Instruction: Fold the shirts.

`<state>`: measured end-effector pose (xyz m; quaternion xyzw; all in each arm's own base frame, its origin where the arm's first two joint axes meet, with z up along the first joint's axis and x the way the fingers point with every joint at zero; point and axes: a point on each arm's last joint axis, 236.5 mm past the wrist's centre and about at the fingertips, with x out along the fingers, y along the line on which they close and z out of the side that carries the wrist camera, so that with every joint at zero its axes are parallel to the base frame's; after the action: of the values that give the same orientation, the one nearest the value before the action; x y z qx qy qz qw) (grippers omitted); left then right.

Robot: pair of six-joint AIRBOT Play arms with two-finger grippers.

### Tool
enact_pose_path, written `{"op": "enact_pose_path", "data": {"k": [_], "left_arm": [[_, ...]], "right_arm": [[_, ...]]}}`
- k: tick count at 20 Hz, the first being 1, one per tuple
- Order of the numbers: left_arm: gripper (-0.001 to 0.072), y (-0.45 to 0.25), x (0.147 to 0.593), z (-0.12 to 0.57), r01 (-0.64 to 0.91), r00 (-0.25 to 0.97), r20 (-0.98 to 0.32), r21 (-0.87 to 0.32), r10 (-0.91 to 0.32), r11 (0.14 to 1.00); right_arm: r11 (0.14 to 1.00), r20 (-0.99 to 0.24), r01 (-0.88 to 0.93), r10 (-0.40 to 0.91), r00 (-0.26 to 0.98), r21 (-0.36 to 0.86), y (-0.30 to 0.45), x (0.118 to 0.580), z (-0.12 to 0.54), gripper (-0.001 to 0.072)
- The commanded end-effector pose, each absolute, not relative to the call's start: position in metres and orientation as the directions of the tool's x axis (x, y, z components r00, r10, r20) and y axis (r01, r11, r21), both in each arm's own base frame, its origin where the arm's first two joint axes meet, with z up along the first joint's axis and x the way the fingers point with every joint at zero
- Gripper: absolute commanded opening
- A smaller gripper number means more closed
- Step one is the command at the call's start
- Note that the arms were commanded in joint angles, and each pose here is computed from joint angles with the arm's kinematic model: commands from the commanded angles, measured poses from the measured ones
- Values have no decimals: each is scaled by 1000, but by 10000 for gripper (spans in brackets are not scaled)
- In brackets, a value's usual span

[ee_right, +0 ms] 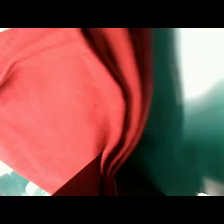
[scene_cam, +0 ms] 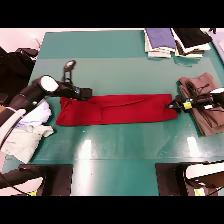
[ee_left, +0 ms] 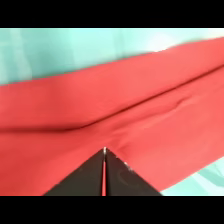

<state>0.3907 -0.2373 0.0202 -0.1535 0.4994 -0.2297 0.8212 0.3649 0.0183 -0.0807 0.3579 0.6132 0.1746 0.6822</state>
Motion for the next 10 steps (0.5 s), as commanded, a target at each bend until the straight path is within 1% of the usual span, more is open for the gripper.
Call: {"op": "enact_pose_path", "data": {"k": [1,4,7,10], "left_arm": [[23,-287,394,-2,243,377,-734,-510,-565,825],[24,-324,404,-26,278,321,-751,-508,-577,815],[24,-353,406,-47,307,255,-771,-507,-583,805],[24,-372,406,-56,336,231,-774,-506,-590,794]], "right_arm": [[652,-647,74,719,254,754,43,389,-34,19],[675,-622,-96,719,310,732,60,401,46,19],[692,-593,-244,713,373,679,92,405,121,19],[679,-556,-358,732,393,641,129,402,176,19]]}}
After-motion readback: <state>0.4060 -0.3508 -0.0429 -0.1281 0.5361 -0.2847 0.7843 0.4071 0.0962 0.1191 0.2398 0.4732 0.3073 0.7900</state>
